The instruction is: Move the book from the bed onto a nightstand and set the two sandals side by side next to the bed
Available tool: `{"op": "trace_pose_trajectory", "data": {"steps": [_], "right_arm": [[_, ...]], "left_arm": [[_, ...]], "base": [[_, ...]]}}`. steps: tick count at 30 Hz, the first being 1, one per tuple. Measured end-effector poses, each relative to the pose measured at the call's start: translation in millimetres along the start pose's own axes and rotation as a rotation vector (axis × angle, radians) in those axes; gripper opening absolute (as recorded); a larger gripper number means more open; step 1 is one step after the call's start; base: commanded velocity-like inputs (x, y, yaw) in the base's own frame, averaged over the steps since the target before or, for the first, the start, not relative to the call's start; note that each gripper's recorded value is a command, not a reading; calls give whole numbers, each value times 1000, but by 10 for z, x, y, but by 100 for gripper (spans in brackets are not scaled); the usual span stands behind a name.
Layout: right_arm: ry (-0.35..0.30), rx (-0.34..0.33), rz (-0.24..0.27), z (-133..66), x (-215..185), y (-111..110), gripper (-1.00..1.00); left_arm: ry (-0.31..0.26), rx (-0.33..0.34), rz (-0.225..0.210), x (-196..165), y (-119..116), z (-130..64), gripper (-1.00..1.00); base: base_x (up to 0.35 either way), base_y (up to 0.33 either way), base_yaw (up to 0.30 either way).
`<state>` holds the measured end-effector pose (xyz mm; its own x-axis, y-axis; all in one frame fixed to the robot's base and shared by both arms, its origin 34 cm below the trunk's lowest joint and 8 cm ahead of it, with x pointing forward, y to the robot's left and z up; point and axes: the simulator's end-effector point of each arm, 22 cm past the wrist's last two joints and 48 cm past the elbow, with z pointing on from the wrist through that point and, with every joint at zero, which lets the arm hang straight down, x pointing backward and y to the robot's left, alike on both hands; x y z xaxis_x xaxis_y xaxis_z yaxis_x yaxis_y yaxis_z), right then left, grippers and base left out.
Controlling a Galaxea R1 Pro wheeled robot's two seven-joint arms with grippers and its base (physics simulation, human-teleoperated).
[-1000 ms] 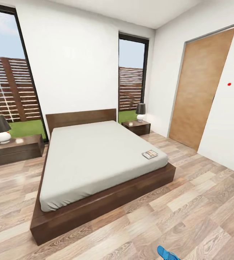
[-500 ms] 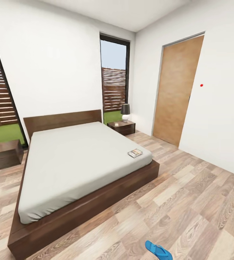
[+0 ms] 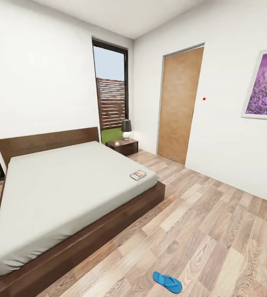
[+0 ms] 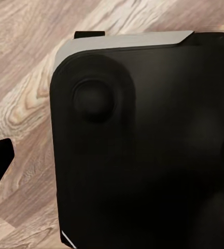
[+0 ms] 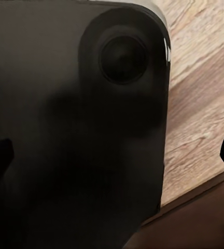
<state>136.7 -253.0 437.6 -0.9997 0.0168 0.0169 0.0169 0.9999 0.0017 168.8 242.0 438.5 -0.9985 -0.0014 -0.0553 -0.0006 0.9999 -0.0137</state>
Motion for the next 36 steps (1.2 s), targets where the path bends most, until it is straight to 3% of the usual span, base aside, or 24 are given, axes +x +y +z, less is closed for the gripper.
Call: {"op": "trace_pose_trajectory", "data": {"steps": [20, 29, 32, 36], "right_arm": [[-15, 0, -1, -1, -57, -3, 100], [-42, 1, 4, -5, -163, -13, 100], [-66, 2, 6, -9, -241, -14, 100], [-166, 2, 8, -52, -645, -18, 100]], "left_arm": [[-63, 1, 0, -236, 2, -8, 100], [-244, -1, -2, -829, 6, -88, 100], [-276, 0, -2, -968, 3, -117, 100], [-382, 1, -3, -1435, -2, -245, 100]], "base": [[0, 0, -271], [0, 0, -266], [0, 0, -261], [0, 0, -251]]}}
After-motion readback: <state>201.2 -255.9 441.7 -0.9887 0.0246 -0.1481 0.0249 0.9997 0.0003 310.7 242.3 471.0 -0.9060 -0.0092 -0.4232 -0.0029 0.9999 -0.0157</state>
